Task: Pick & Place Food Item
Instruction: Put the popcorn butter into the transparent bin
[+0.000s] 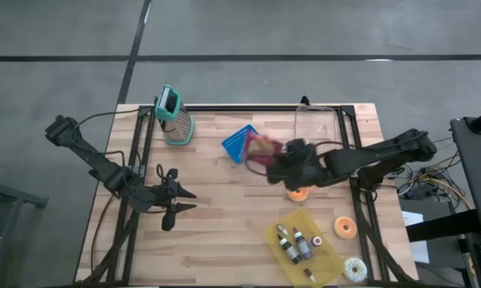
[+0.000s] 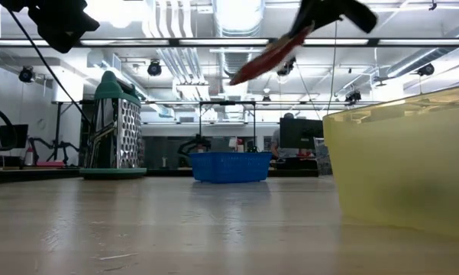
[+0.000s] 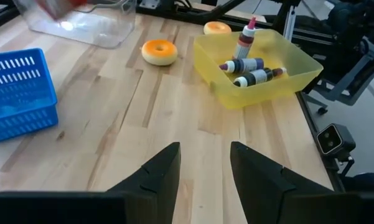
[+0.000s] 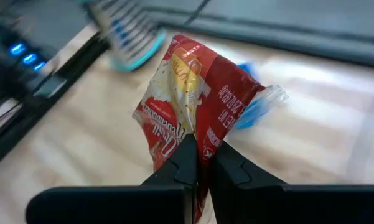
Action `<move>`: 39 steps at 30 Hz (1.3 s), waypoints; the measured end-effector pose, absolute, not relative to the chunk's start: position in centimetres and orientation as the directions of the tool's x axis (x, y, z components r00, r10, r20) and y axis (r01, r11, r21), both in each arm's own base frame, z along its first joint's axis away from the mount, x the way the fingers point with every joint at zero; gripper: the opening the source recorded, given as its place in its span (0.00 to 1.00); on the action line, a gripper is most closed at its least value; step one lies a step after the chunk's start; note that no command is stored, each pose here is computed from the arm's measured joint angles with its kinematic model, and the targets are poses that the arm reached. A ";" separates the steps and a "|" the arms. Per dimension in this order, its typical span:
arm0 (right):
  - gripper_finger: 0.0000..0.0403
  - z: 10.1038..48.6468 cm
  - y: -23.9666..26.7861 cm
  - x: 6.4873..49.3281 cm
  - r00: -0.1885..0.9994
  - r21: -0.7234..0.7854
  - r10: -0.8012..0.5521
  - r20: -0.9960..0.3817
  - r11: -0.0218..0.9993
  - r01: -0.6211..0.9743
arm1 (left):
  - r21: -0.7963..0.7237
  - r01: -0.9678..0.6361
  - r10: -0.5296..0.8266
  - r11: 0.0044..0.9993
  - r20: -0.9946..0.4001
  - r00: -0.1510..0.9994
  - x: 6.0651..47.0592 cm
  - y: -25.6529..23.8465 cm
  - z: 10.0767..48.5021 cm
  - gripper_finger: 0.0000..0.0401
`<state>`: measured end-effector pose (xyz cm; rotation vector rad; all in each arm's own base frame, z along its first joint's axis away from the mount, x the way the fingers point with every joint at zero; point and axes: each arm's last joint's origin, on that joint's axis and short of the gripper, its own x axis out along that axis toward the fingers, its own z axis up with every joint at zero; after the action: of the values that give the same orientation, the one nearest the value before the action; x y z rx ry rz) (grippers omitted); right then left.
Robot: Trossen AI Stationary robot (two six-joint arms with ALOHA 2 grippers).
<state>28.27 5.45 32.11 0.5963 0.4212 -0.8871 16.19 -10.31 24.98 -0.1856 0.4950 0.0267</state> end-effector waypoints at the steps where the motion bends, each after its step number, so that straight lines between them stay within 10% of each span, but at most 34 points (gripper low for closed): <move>1: 0.03 32.4 5.2 27.6 0.546 0.297 -0.617 -0.566 0.466 0.834 | -0.171 -0.070 -0.020 0.983 -0.474 0.880 16.2 -10.3 25.0 0.37; 22: 0.03 32.4 -3.5 21.8 0.011 0.087 -0.774 -0.634 -0.057 0.995 | -0.097 -0.031 -0.019 0.995 -0.474 0.880 16.2 -10.3 25.0 0.37; 39: 0.03 27.8 -6.8 20.3 -0.192 -0.055 -0.661 -0.725 -0.222 0.973 | -0.086 -0.048 0.002 0.995 -0.468 0.884 16.2 -10.2 25.0 0.37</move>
<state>20.26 -6.81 27.82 0.6899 0.6270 -1.7050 16.21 -10.24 25.00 -0.0962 0.4867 0.0257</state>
